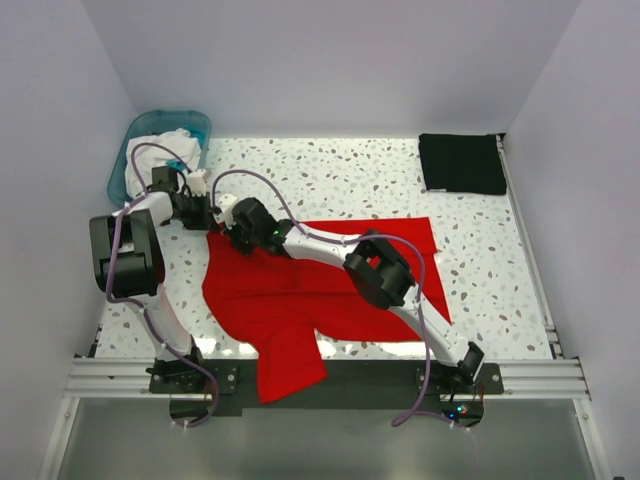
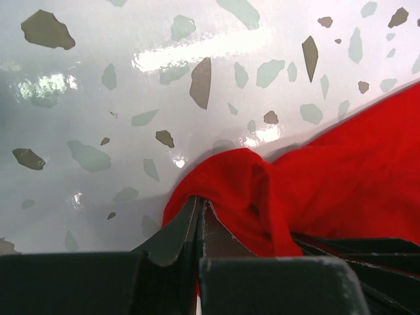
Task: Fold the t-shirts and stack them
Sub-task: Fold the tshirt
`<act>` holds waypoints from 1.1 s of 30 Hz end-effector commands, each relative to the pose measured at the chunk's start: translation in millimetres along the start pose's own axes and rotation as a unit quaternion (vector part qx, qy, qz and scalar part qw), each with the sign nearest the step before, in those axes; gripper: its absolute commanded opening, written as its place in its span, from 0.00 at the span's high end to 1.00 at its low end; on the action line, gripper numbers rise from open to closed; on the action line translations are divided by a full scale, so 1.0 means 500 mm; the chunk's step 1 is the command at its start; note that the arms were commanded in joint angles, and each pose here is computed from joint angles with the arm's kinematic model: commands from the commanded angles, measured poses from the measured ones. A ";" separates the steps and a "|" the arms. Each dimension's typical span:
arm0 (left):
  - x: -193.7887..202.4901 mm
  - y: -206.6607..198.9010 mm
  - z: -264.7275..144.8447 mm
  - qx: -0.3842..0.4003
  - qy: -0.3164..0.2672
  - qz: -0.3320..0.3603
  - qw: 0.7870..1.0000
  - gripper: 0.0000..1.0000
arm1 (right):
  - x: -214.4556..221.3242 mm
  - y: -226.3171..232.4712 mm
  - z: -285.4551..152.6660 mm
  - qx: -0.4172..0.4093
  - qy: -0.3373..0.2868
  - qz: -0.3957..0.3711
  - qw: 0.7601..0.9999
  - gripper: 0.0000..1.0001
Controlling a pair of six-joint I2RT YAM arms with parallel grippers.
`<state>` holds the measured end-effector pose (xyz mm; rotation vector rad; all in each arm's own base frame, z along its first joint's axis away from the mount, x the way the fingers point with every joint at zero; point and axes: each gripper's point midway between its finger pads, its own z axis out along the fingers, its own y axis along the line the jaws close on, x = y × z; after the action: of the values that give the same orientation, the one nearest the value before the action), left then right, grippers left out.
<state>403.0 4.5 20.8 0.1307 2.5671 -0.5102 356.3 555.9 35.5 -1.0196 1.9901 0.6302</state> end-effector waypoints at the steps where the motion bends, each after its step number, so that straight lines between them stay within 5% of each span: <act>1: -0.070 -0.016 -0.040 0.013 -0.062 0.035 0.997 1.00 | -0.106 0.014 -0.035 -0.009 -0.060 0.000 0.998 1.00; 3: -0.066 -0.021 -0.045 0.016 -0.058 0.034 0.998 1.00 | -0.109 0.006 -0.035 0.003 -0.058 0.003 0.998 0.95; 4: -0.063 -0.022 -0.045 0.017 -0.056 0.034 0.998 1.00 | -0.109 0.006 -0.034 0.007 -0.057 0.006 0.998 0.83; 8: -0.056 -0.017 -0.046 0.009 -0.048 0.029 0.998 1.00 | -0.117 0.001 -0.037 0.012 -0.058 0.010 0.998 0.63; 21: -0.058 -0.028 -0.055 0.017 -0.052 0.032 0.998 1.00 | -0.150 -0.023 -0.021 0.046 -0.086 0.025 0.995 0.58; 31: -0.062 -0.049 -0.041 0.044 -0.051 0.021 0.997 1.00 | -0.115 -0.051 0.003 0.059 -0.069 0.025 0.996 0.69; 33: -0.060 -0.052 -0.039 0.047 -0.049 0.021 0.997 1.00 | -0.114 -0.056 0.005 0.060 -0.069 0.024 0.996 0.79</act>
<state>404.7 -5.2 39.6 0.1582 2.5079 -0.5823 385.0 561.4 55.5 -0.9013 1.9673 0.5726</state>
